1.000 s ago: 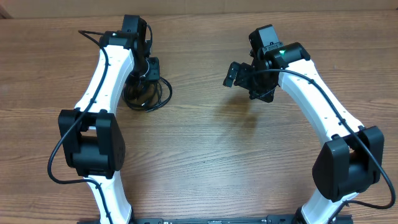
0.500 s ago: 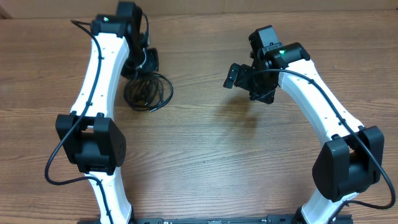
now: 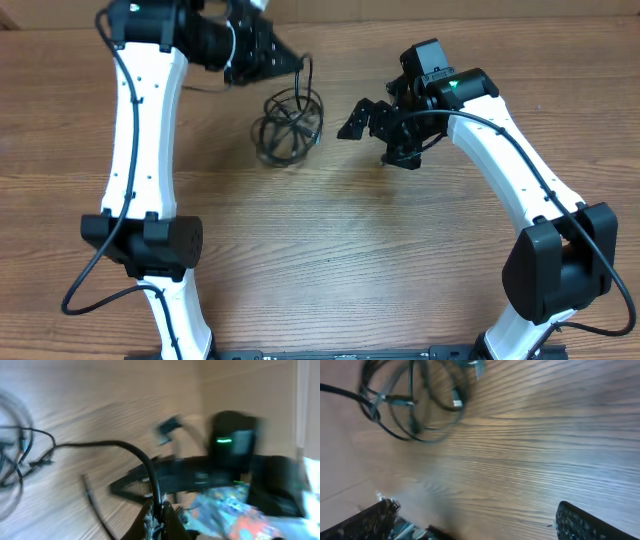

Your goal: Untangle cables

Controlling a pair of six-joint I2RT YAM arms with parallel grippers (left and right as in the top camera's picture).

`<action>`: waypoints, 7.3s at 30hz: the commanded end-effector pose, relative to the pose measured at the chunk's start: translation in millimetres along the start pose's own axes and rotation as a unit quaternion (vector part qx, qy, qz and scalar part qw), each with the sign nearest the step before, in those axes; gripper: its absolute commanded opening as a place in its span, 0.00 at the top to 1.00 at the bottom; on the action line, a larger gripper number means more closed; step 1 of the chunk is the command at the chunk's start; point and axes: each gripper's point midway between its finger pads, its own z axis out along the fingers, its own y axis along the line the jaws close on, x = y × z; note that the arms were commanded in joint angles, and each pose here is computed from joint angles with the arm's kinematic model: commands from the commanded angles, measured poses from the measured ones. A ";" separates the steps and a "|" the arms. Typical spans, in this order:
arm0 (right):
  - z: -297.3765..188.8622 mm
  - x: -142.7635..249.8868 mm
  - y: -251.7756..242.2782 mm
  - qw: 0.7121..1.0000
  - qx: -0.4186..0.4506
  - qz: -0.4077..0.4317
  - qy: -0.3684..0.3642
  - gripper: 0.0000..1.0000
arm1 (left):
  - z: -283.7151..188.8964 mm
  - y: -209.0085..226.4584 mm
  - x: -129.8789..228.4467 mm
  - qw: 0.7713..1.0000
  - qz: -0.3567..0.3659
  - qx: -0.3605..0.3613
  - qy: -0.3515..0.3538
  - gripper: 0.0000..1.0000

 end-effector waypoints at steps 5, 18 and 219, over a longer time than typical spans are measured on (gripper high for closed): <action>-8.3 -3.6 32.3 0.996 -0.078 -0.032 -0.002 0.00 | -30.1 -83.1 11.5 0.985 0.009 0.171 0.018 0.96; 4.0 -25.1 29.1 0.994 0.002 -0.070 -0.089 0.14 | -120.3 -211.7 2.4 0.952 0.135 0.263 -0.076 0.96; -37.1 -69.6 -55.5 0.969 0.127 0.107 -0.184 0.02 | -291.5 -205.3 -76.0 0.845 0.140 0.128 -0.500 0.96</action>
